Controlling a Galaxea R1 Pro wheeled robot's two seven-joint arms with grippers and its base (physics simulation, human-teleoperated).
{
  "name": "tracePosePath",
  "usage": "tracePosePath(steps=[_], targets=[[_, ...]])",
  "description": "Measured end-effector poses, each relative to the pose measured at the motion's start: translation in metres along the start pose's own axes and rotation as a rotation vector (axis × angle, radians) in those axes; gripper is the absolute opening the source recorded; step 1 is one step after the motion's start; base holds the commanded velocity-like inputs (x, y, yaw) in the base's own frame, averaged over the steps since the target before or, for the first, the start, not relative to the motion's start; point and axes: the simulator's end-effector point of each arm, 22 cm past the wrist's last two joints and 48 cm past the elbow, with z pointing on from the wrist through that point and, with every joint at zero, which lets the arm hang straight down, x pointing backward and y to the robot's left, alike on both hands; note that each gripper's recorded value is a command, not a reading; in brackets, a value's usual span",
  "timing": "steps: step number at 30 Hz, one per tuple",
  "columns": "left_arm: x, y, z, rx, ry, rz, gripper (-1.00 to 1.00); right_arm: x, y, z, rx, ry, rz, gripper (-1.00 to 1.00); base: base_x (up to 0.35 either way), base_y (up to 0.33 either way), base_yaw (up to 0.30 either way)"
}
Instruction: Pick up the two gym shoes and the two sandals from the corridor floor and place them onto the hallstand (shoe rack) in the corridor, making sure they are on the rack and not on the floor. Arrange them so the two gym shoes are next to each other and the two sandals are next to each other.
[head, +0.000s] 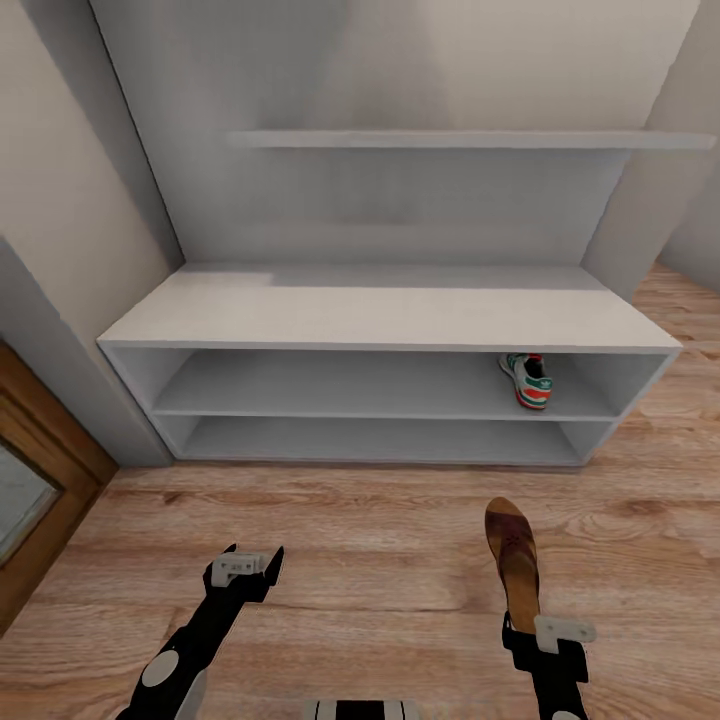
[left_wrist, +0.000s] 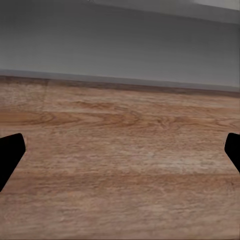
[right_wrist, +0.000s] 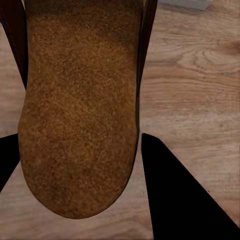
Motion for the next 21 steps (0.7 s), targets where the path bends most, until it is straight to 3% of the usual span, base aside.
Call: tracePosePath(steps=[8, 21], targets=[[-0.0003, -0.0001, 0.0, 0.0, -0.001, 0.001, 1.0, 0.0002, 0.0002, -0.0001, -0.001, 0.0, -0.003, -1.0, 0.0, 0.184, 0.0], [-0.0003, -0.0001, 0.0, 0.0, -0.001, 0.002, 1.0, -0.0015, 0.0005, -0.0005, -0.001, -0.01, -0.003, -1.0, 0.0, 0.022, 0.0]])
